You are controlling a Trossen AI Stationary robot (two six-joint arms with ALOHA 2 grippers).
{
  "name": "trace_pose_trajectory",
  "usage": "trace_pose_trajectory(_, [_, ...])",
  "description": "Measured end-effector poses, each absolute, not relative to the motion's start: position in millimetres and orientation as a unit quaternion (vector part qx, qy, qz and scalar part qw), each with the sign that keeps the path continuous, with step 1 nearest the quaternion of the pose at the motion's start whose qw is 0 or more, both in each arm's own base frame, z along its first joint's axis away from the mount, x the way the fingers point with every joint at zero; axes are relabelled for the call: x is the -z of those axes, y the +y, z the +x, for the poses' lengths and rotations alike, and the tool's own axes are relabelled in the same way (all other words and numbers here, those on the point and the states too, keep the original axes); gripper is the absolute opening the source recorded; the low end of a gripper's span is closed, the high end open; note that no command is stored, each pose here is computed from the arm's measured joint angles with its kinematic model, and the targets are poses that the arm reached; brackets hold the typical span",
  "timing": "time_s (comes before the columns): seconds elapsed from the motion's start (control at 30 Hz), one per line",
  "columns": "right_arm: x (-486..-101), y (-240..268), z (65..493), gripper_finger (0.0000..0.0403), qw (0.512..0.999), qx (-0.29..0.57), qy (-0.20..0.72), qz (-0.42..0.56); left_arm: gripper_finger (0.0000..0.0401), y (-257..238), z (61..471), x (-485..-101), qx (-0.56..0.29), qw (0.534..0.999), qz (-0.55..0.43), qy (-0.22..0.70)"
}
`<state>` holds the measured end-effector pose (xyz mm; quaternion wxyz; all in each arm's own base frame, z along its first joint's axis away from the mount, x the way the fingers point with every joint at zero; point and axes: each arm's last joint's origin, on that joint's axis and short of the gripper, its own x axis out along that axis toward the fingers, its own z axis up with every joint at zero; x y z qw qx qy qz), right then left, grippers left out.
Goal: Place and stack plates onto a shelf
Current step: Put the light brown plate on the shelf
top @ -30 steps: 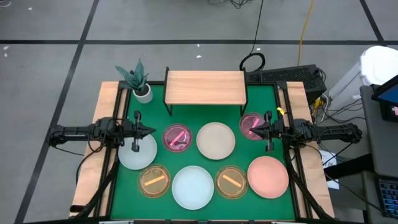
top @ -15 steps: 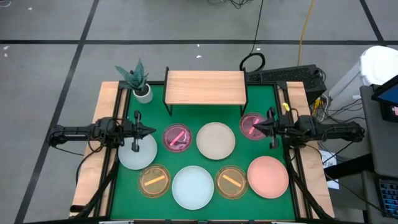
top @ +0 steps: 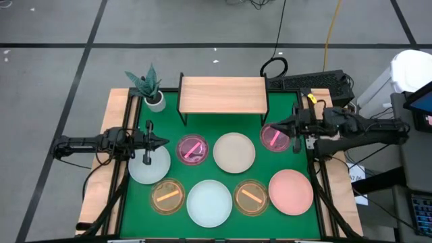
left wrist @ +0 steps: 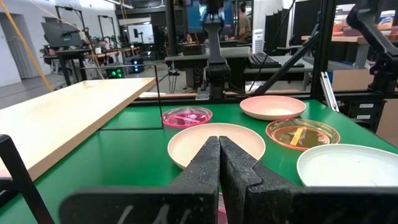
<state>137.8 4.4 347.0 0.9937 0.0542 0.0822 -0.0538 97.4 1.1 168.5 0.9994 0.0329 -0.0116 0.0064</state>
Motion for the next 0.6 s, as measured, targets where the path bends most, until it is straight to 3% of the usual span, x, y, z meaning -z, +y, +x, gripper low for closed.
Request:
trace_pose_trajectory(0.33, [-407.0, 7.9, 189.6, 0.0000, 0.978, 0.066, 0.181, 0.084, 0.0001, 1.1, 97.4, -168.5, -0.006, 1.000, 0.011, -0.012])
trace_pose_trajectory(0.6, [-422.7, 10.9, 230.5, 0.0000, 0.946, 0.091, 0.288, 0.117, 0.0001, 1.1, 97.4, -168.5, -0.006, 1.000, 0.010, -0.012])
